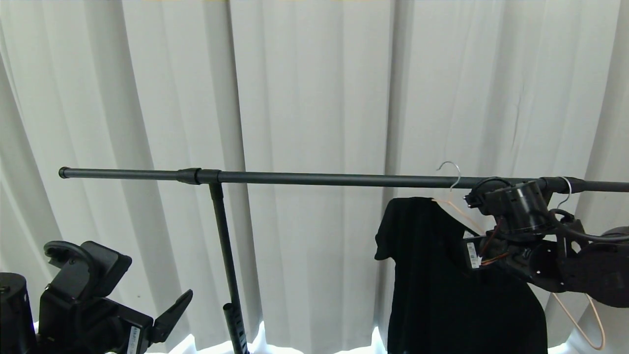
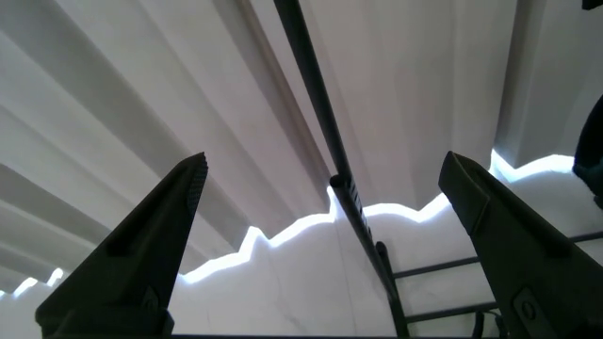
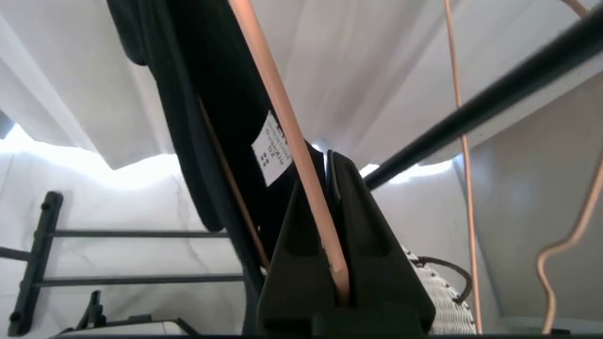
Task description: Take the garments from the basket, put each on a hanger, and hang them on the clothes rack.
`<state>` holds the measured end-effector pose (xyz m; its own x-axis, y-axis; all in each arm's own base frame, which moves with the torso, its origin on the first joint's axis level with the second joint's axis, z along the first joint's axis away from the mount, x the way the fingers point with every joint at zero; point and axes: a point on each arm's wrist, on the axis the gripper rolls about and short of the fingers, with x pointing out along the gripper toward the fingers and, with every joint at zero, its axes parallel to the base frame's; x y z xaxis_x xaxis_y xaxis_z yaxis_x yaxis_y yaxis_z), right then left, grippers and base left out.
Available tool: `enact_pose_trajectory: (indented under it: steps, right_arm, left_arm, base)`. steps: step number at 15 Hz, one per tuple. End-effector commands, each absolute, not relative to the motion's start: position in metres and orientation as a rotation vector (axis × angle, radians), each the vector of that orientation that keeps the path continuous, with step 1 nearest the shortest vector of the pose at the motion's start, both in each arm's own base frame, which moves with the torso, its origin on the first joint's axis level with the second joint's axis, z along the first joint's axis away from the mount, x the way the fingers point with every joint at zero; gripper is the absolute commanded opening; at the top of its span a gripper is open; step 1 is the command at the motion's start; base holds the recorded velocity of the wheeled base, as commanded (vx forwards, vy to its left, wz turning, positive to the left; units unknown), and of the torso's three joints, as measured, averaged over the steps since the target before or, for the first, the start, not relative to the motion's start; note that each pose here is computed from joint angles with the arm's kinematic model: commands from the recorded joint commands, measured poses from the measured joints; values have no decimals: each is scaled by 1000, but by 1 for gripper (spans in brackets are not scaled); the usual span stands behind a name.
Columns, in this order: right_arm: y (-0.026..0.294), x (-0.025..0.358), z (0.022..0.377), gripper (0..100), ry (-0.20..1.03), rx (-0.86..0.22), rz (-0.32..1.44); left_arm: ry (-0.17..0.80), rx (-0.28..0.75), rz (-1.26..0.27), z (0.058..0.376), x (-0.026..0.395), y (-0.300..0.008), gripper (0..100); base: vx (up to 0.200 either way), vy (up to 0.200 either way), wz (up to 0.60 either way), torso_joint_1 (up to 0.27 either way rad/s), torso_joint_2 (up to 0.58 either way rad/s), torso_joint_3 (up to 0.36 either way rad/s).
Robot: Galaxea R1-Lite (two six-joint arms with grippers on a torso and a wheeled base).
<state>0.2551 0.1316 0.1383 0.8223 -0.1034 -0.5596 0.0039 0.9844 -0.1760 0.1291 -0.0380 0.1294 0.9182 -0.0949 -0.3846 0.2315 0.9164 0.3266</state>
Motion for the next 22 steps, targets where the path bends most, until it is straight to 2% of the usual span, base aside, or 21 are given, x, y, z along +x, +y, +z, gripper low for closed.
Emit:
enact_pose_trajectory:
  steps: [1, 14, 15, 19, 22]
  right_arm:
    - [137, 266, 126, 0, 636, -191, -62]
    - [139, 269, 121, 0, 648, -196, -63]
    - [139, 269, 122, 100, 647, -196, -63]
    - [134, 258, 141, 100, 594, -145, -62]
    - [117, 228, 172, 100, 507, -80, -41]
  left_arm:
    - [368, 376, -171, 130, 128, -38, 100]
    - [363, 375, -171, 130, 128, -38, 100]
    - [362, 376, -171, 131, 128, -37, 100]
    - [361, 374, -167, 131, 128, -37, 100]
    - [357, 364, -124, 132, 127, -31, 100]
  base:
    - [0, 0, 0, 0, 0, 0]
    - [0, 0, 0, 0, 0, 0]
    - [0, 0, 0, 0, 0, 0]
    - [0, 0, 0, 0, 0, 0]
    - [0, 0, 0, 0, 0, 0]
